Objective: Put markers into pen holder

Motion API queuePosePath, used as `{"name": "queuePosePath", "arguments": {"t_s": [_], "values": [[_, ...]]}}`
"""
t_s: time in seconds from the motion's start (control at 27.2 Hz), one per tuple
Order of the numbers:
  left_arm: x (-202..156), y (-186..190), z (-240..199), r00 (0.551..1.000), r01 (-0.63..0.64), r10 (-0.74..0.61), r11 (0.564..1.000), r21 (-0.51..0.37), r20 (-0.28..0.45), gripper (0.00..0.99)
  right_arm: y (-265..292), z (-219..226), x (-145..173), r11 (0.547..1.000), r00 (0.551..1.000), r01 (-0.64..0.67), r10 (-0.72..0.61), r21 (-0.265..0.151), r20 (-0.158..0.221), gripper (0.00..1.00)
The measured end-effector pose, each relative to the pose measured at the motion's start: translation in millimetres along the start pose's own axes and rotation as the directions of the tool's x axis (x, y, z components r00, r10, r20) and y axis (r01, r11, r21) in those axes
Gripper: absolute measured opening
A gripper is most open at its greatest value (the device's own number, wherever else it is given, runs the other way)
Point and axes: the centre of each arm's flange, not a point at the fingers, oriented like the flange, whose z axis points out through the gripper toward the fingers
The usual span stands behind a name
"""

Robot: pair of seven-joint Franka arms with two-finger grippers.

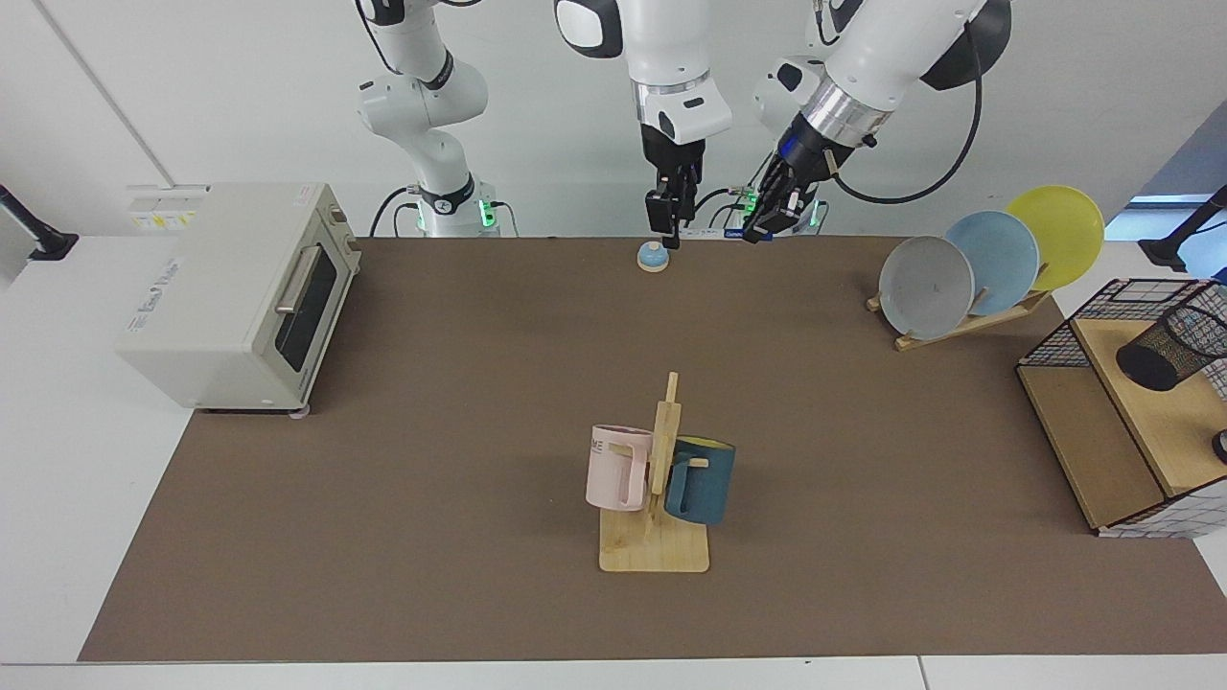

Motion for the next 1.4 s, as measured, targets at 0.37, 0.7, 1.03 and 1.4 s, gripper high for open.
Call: {"name": "queuePosePath", "arguments": {"t_s": [0.37,0.7,1.03,1.4], "values": [[-12,2,0,0.997,0.016,-0.014,1.0,-0.015,0.079,0.176,9,-3,-8,1.0,1.0,-0.022,0.023,-0.004,0.015,1.0],[-51,0,-28,0.933,0.016,-0.025,0.999,0.028,0.359,0.176,89,-39,-84,0.976,0.971,-0.209,0.215,-0.063,0.104,1.0],[-139,2,-68,0.764,0.085,-0.113,0.994,0.075,0.635,0.176,222,-51,-211,0.854,0.849,-0.497,0.515,-0.153,0.116,1.0],[-221,19,-121,0.485,0.146,-0.17,0.983,0.113,0.858,0.176,308,-63,-344,0.634,0.638,-0.745,0.768,-0.206,0.059,1.0]]}}
